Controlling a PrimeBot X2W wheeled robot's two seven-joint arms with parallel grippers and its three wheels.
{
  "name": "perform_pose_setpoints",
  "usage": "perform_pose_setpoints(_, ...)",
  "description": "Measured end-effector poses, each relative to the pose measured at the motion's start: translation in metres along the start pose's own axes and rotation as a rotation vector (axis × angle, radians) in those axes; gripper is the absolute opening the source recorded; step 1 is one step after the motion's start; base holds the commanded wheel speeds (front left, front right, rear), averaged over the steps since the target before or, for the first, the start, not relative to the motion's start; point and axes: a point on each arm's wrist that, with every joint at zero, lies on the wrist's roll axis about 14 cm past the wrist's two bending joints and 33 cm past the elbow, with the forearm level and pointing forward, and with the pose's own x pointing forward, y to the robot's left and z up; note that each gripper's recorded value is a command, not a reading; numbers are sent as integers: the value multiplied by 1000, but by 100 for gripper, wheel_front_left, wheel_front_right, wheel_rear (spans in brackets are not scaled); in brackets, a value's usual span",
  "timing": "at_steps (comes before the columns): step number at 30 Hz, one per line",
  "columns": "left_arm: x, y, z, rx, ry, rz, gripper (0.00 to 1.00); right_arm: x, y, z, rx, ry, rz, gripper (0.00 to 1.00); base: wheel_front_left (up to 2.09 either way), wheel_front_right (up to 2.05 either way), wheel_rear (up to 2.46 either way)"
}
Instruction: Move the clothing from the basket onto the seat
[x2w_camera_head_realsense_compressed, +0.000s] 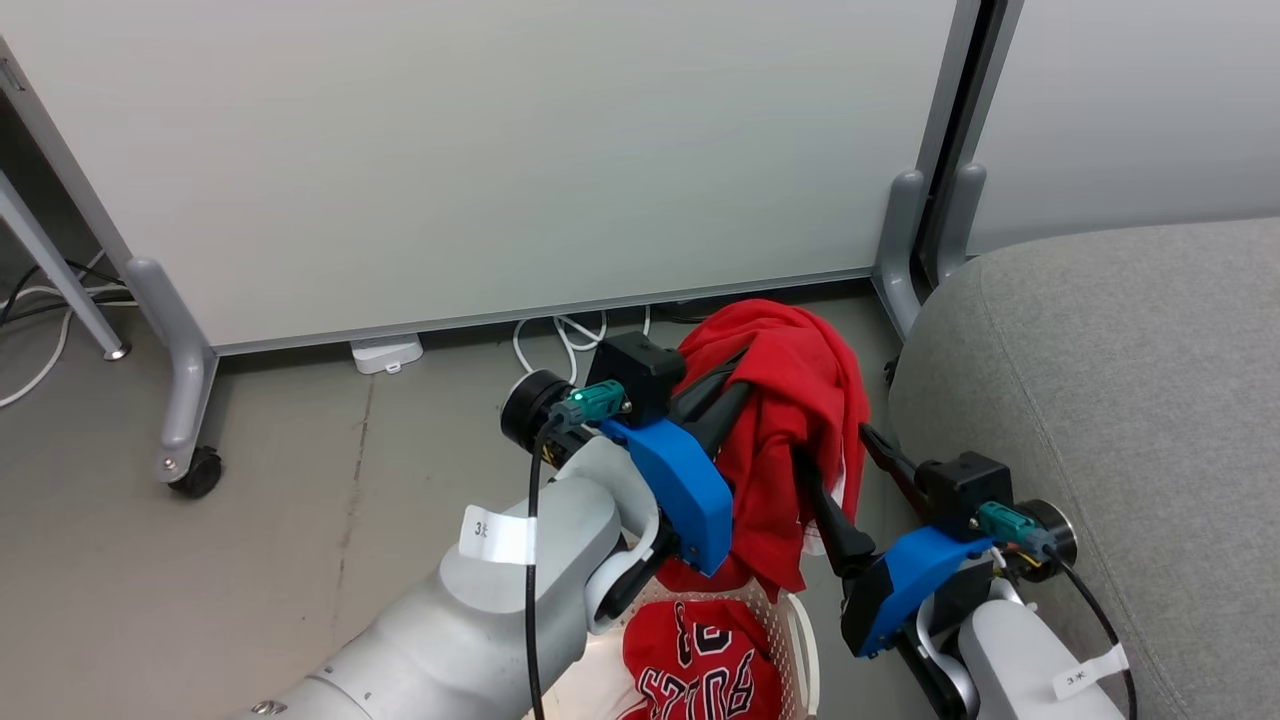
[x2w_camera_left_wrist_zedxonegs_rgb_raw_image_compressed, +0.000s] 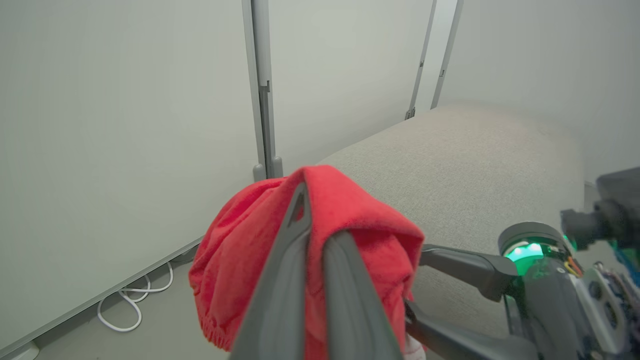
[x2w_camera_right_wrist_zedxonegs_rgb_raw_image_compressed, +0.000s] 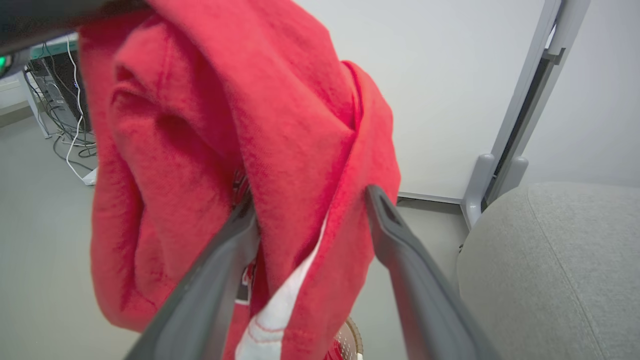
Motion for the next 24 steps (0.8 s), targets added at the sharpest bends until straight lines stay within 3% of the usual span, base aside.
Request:
perform_pose_setpoints(12, -1, -6, 4, 2, -10, -15, 0, 16, -1, 1, -14, 16, 15, 100, 0, 0, 0)
perform_pose_setpoints(13, -1, -6, 4, 2, -11, -15, 0, 17, 0, 1, -7, 16, 15, 56, 0, 0, 0)
perform_pose_setpoints(14, -1, -7, 4, 3, -11, -15, 0, 17, -1, 0, 0, 19, 14, 22, 0, 0, 0)
perform_pose_setpoints(15, -1, -7, 4, 4, -11, -16, 0, 17, -1, -1, 5, 22, 13, 0, 0, 0, 0)
perform_pose_setpoints(24, 0, -7, 5, 9, -13, -15, 0, 17, 1, -1, 28, 14, 18, 0, 0, 0, 0)
